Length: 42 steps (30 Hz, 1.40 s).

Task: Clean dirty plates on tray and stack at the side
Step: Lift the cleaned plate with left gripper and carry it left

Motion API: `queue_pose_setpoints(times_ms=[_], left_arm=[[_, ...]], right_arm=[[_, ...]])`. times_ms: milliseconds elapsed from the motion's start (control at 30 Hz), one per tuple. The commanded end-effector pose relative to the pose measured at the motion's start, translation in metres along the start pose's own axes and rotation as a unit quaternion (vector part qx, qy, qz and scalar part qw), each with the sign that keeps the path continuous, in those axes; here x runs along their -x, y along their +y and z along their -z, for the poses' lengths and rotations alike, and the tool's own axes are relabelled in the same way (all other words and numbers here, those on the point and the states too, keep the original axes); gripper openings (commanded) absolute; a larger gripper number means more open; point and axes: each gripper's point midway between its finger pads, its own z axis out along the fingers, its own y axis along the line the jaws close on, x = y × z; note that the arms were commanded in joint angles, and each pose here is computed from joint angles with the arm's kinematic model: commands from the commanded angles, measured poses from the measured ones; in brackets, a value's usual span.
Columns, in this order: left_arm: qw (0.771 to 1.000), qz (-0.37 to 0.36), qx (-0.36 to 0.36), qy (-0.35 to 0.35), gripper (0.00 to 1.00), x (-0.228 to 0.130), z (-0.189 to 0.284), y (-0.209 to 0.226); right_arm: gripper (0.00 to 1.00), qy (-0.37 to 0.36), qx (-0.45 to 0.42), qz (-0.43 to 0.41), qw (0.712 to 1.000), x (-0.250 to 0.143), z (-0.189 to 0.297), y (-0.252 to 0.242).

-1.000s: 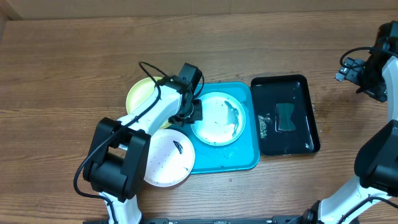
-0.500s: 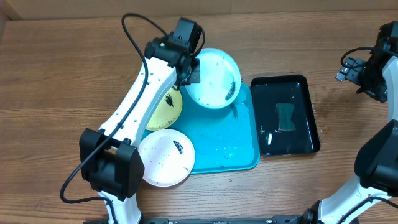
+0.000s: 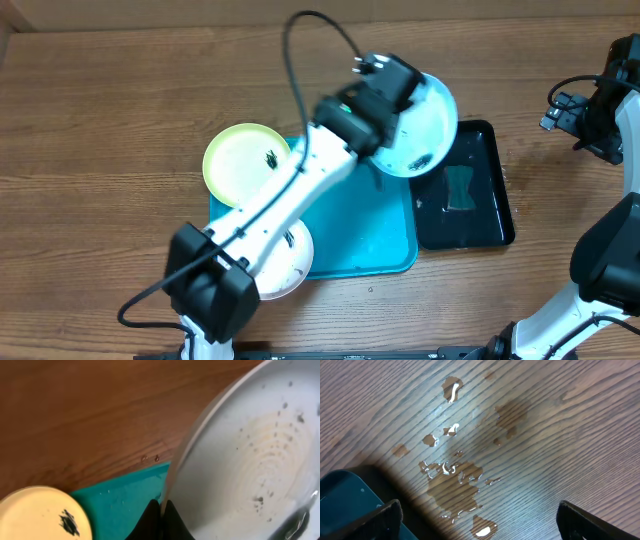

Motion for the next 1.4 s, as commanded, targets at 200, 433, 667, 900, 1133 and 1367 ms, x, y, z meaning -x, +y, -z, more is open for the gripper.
queue_pose_setpoints(times_ms=[200, 433, 667, 900, 1133, 1367], left_arm=[[0.961, -0.152, 0.166, -0.161, 0.04, 0.043, 0.061, -0.029], [0.915, -0.212, 0.249, -0.235, 0.04, 0.066, 0.108, -0.050], [0.894, -0.226, 0.275, -0.271, 0.04, 0.085, 0.133, -0.060], [0.895, -0.224, 0.272, -0.275, 0.04, 0.086, 0.133, -0.061], [0.898, -0.213, 0.266, -0.280, 0.04, 0.087, 0.133, -0.062], [0.906, -0.174, 0.254, -0.290, 0.04, 0.087, 0.133, -0.061]], right_arm=[[1.00, -0.010, -0.001, -0.003, 1.000, 0.004, 0.005, -0.001], [1.00, -0.010, -0.001, -0.003, 1.000, 0.004, 0.005, -0.001], [1.00, -0.010, -0.001, -0.003, 1.000, 0.004, 0.005, -0.001], [1.00, -0.010, -0.001, -0.003, 1.000, 0.004, 0.005, -0.001], [1.00, -0.010, -0.001, -0.003, 1.000, 0.004, 0.005, -0.001], [1.00, -0.010, -0.001, -0.003, 1.000, 0.004, 0.005, -0.001]])
